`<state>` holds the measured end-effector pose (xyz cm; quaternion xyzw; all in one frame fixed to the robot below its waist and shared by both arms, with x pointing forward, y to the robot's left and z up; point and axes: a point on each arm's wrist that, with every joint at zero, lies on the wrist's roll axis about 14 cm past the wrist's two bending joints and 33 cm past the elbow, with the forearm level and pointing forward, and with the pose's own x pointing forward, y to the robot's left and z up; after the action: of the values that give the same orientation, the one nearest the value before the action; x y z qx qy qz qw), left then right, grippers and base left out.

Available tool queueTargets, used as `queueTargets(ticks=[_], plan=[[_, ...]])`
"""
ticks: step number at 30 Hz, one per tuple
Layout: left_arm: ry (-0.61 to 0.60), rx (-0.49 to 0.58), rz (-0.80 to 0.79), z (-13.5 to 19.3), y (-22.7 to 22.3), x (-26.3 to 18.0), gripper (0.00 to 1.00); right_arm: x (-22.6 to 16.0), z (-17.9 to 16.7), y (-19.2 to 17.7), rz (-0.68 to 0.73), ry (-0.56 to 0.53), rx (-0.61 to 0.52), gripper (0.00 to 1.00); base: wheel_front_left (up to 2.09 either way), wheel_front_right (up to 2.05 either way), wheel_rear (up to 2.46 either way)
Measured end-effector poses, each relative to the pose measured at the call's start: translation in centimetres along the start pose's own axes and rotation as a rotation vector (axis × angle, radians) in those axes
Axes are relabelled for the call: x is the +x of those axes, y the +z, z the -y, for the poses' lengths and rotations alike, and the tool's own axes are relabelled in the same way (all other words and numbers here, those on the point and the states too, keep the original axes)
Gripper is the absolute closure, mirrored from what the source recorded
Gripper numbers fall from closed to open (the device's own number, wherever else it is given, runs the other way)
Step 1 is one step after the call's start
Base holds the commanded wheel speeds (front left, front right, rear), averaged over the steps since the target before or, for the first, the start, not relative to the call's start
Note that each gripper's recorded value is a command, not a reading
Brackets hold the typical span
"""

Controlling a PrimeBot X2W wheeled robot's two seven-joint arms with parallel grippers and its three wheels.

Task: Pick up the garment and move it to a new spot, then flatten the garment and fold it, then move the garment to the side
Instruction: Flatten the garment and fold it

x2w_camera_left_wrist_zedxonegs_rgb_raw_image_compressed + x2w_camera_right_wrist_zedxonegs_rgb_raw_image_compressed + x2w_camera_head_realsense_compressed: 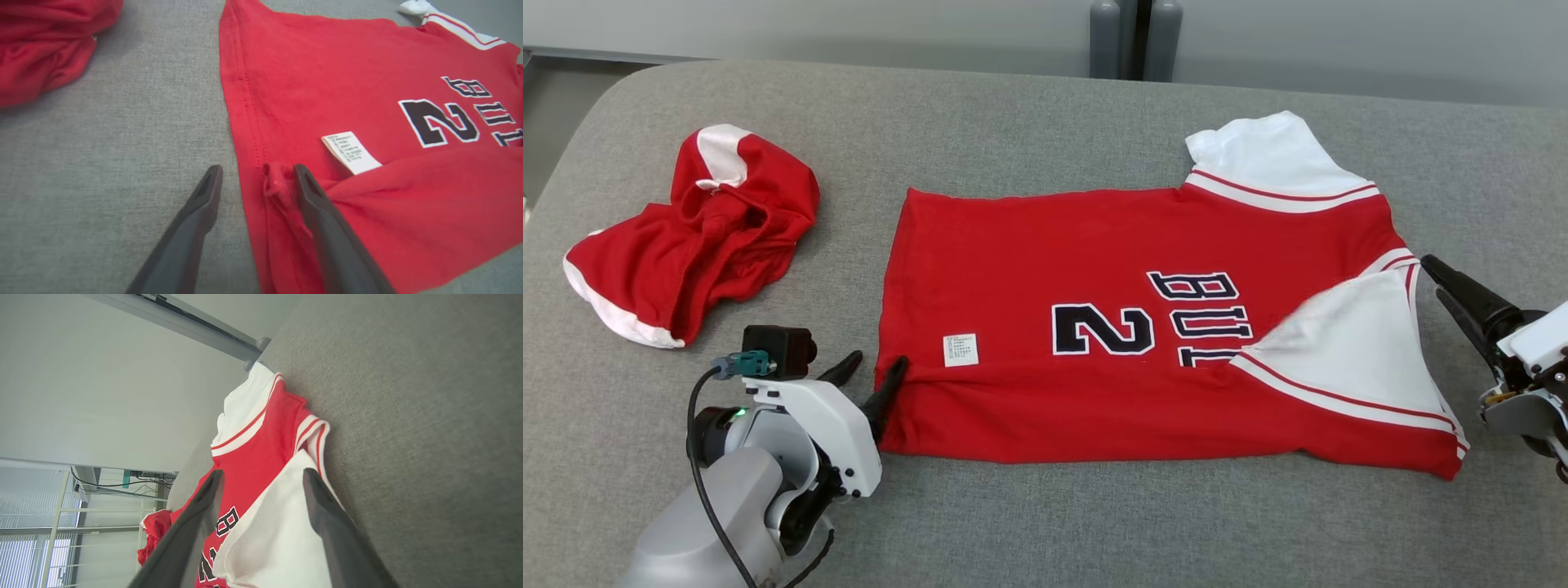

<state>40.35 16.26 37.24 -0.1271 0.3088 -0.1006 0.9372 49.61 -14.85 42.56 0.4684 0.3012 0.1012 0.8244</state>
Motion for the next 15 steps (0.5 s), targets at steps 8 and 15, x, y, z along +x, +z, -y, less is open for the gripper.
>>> queueTargets(ticks=[8,15], plan=[[0.022,0.018,0.059,-0.4,1.2,-0.7,0.0,-0.8,-1.2,1.1,0.07,0.021,-0.023,0.0,0.0,0.0,0.0],[0.083,0.02,0.25,-0.9,5.1,-2.4,0.0,-3.5,-4.5,2.8,0.264,0.102,-0.24,0.0,0.0,0.0,0.0]])
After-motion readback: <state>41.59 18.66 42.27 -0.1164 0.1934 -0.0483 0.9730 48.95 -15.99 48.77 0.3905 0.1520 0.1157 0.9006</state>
